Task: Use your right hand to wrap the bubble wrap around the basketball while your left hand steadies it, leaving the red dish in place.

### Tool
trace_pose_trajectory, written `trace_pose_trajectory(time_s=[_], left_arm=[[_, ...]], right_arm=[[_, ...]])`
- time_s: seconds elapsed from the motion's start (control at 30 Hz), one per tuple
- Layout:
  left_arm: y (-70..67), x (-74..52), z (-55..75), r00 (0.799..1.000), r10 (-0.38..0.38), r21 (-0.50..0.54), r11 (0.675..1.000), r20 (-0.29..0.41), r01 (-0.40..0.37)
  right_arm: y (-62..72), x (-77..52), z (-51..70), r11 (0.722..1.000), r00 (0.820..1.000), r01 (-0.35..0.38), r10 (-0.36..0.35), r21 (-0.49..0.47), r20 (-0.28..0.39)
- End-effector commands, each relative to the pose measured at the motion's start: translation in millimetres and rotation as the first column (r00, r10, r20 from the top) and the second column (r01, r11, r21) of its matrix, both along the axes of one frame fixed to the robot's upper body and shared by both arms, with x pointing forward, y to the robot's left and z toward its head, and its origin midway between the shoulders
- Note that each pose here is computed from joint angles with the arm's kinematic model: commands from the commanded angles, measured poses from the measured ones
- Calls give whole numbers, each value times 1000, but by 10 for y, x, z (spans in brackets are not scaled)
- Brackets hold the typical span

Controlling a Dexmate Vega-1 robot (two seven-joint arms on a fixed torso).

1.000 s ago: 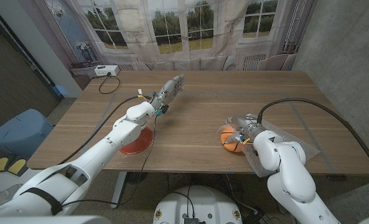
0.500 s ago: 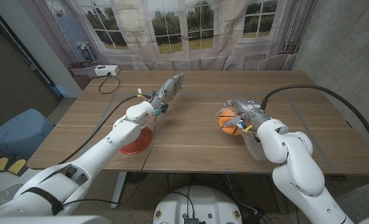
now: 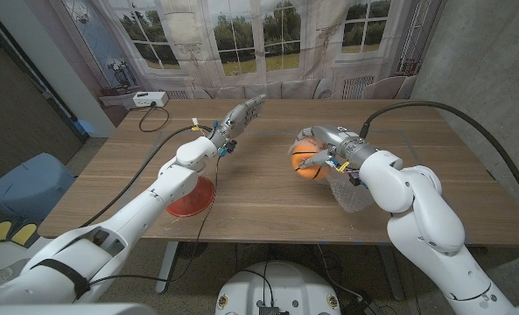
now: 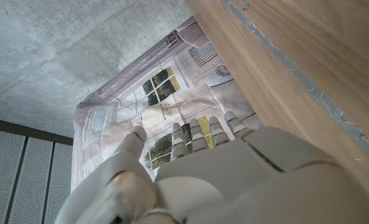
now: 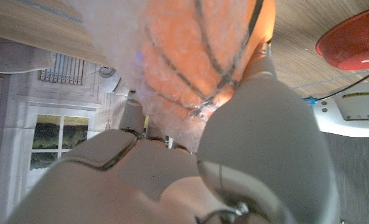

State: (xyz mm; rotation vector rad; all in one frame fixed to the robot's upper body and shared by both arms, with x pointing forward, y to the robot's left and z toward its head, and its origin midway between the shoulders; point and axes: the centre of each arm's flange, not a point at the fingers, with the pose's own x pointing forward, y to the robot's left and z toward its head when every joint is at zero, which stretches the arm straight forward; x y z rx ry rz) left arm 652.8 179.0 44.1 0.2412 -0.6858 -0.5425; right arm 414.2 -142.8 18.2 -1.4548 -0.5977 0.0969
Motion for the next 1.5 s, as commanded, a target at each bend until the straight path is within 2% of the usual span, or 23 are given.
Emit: trace_pose_trajectory(time_s=[0.03, 0.3, 0.53, 0.67, 0.73, 0.93, 0.97, 1.0, 1.07, 1.13, 1.2, 1.3, 1.5], left_arm=[[-163, 49, 298, 988, -154, 36, 987, -11, 155], [-357, 135, 401, 960, -273, 60, 959, -64, 277], [-566, 234, 389, 915, -382, 56, 919, -131, 391], [-700, 286, 359, 880, -434, 81, 887, -191, 455], [-763, 302, 336, 858, -463, 89, 866, -223, 491], [-905, 301, 232, 781, -538, 114, 796, -318, 595], [-934, 291, 190, 757, -555, 116, 775, -345, 621], [-934, 291, 190, 754, -558, 117, 772, -346, 625], [-967, 268, 130, 726, -574, 126, 746, -379, 655], [-976, 257, 111, 720, -577, 128, 739, -385, 661], [-999, 229, 57, 700, -589, 128, 721, -403, 681], [-1004, 190, 21, 694, -593, 136, 712, -408, 688], [-964, 115, -29, 714, -569, 147, 731, -408, 666]], right_arm=[[289, -119, 310, 979, 979, -197, 199, -49, 46], [425, -156, 491, 958, 950, -273, 282, -85, 135], [450, -166, 596, 925, 898, -372, 380, -79, 223], [460, -208, 631, 911, 869, -402, 411, -91, 277], [453, -219, 644, 912, 861, -400, 409, -95, 301], [364, -168, 695, 929, 864, -360, 366, -83, 347], [328, -133, 711, 931, 865, -357, 358, -72, 351], [327, -133, 712, 931, 865, -357, 359, -72, 352], [282, -98, 721, 934, 858, -352, 349, -63, 378], [268, -86, 722, 935, 854, -349, 345, -62, 389], [224, -34, 730, 940, 850, -337, 330, -58, 410], [193, 15, 729, 946, 843, -320, 313, -60, 437], [169, 82, 689, 962, 814, -259, 264, -84, 518]])
